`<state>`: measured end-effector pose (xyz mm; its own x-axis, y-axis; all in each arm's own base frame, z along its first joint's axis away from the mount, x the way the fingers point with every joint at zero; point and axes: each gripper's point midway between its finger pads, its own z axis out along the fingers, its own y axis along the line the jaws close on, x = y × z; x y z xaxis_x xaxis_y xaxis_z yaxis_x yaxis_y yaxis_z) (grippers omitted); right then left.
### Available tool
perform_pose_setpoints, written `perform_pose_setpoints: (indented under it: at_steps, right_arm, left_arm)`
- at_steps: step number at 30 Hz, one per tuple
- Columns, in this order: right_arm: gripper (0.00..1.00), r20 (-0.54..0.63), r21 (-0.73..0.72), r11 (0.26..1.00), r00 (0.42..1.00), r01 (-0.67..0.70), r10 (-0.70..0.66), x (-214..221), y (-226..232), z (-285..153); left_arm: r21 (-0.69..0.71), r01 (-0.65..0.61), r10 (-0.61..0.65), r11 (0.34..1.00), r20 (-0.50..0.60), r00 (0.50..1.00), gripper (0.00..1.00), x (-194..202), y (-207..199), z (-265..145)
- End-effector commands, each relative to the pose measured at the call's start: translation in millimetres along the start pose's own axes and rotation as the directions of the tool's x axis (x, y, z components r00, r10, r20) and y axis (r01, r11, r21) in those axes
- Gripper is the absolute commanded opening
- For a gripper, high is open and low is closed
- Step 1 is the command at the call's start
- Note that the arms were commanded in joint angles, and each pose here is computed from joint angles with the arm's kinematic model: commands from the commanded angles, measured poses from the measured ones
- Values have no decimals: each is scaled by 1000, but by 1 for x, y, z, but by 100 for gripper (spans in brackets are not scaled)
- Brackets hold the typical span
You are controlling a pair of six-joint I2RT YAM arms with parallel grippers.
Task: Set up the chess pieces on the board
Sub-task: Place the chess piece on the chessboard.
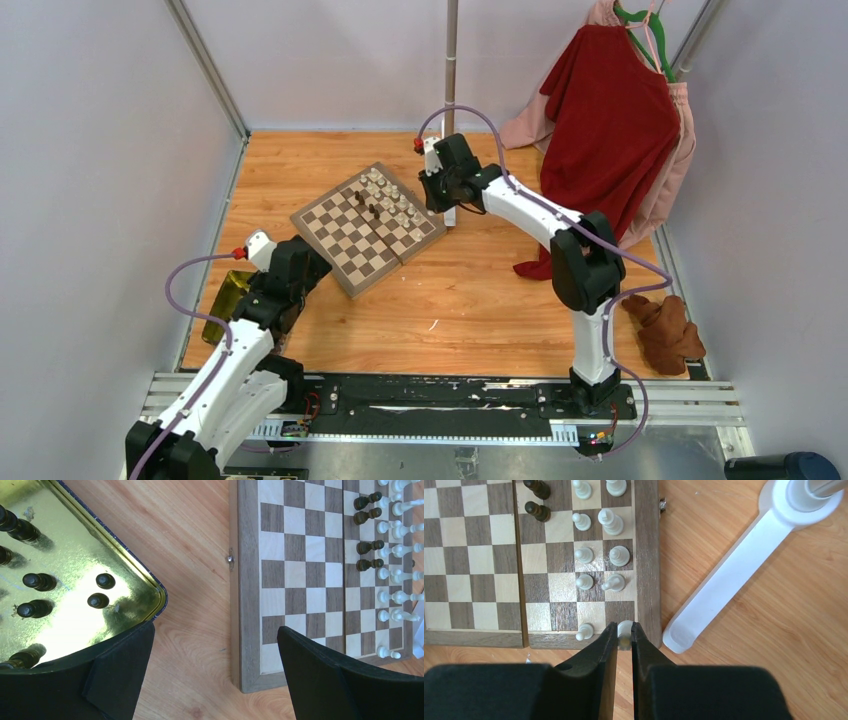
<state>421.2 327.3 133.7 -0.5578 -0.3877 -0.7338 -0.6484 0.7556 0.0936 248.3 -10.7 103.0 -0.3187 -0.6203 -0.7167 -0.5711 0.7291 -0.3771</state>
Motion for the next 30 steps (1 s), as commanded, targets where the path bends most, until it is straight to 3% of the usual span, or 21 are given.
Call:
perform_pose_setpoints:
  at_steps: [1, 30]
  right_arm:
    - [6, -22, -36, 999, 1000, -21, 21, 5, 2, 13]
    - [10, -90, -59, 997, 995, -55, 50, 37, 3, 43]
  left_arm:
    - [-16, 18, -18, 1000, 21, 1000, 100, -9, -1, -1]
    - [-31, 18, -18, 999, 0, 1000, 100, 0, 3, 4]
